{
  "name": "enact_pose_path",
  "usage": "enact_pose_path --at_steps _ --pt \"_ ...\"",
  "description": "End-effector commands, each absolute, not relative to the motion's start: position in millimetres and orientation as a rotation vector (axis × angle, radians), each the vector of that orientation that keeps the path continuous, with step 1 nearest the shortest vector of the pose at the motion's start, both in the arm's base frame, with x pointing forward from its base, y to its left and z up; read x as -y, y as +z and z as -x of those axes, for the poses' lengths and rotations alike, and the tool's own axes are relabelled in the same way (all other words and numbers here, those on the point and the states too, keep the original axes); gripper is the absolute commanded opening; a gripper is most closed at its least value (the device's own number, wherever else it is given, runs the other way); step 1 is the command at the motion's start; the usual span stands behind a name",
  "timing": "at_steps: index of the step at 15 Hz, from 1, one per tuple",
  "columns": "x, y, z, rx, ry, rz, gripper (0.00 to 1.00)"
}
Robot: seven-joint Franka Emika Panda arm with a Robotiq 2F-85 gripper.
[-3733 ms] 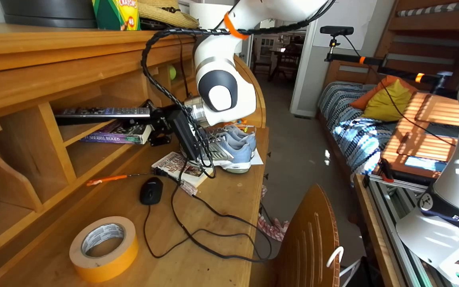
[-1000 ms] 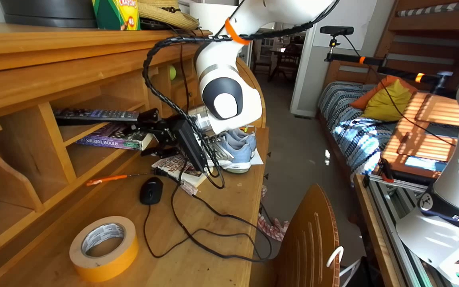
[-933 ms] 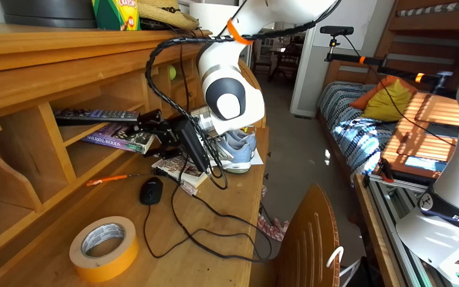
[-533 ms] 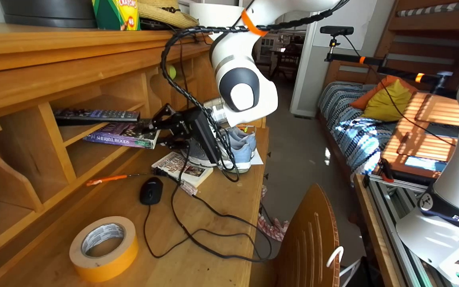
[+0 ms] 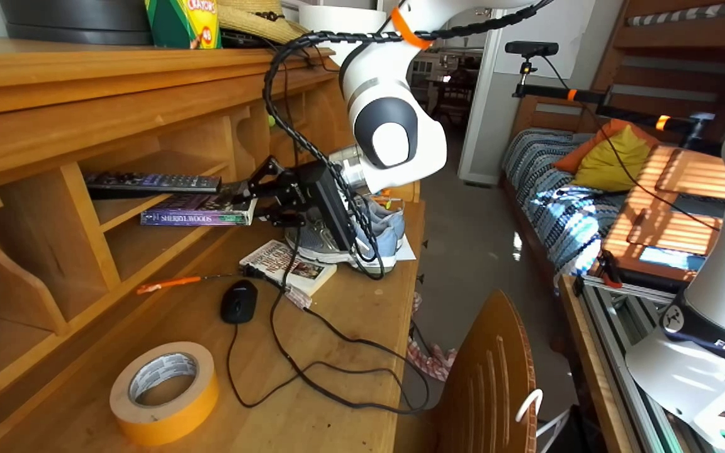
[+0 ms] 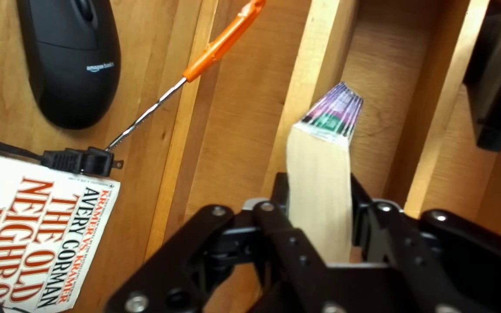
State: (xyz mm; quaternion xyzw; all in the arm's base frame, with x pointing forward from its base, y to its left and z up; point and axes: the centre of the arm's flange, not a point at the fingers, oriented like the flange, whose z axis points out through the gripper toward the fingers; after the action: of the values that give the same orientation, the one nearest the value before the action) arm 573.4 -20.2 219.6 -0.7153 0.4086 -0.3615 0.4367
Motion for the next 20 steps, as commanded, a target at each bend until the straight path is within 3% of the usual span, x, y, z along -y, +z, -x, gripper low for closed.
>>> enact_pose_path --at_steps 1,12,13,14,20 --pt "-5.8 211.8 -585.3 -1.037 -0.91 1.768 0.08" --pt "-20.7 209.6 -620.1 -1.127 -0.849 1.741 0.08" --pt "-21.3 210.4 -619.5 -1.127 -0.847 1.741 0.39" --pt "-22.2 211.4 -617.8 -1.127 -0.85 1.741 0.58" --pt "-22.4 213.2 -579.2 -1.129 -0.814 1.767 1.0"
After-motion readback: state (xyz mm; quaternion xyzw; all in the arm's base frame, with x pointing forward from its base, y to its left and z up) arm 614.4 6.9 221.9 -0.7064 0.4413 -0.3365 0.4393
